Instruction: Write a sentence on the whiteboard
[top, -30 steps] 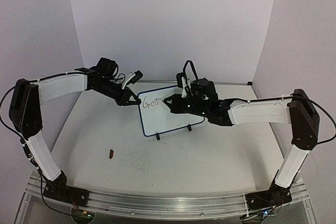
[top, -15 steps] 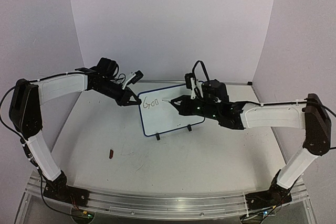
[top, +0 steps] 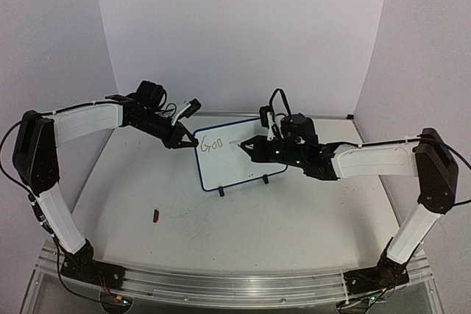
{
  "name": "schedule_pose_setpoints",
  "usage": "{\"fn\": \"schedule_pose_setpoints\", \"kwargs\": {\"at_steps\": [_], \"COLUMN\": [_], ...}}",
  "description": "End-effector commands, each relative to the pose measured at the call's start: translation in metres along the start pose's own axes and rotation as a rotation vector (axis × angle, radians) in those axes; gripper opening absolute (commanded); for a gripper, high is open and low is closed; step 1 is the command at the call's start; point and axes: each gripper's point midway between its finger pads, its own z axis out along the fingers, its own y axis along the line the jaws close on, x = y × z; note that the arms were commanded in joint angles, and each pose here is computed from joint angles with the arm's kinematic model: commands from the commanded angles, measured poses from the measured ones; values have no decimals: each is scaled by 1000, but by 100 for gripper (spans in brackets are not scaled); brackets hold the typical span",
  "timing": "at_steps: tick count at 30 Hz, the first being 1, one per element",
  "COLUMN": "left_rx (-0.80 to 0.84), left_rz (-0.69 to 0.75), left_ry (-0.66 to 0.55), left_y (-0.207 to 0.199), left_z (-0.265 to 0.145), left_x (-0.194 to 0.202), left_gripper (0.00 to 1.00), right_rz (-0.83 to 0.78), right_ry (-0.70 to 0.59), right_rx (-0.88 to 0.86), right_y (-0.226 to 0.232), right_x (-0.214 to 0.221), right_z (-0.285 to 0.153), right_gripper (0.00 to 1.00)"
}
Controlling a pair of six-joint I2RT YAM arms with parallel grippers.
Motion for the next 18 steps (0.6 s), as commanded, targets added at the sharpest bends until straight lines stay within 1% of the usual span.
{"fn": "schedule_pose_setpoints", "kwargs": {"at_steps": [1,6,18], "left_rx": [-65,-65,-63], "left_rz": [4,2,1], "left_ry": [98,99,100], "left_y": [13,14,14], "left_z": [9,10,10], "left_x": [24,24,24], "left_gripper": [0,0,0], "right_rz": [14,18,37], "right_ry": [-61,-66,-74], "right_rx": [-59,-73,-52], "right_y": [14,17,7], "right_x": [-24,-26,-30], "right_z": [6,10,16], "right_gripper": [0,0,0]}}
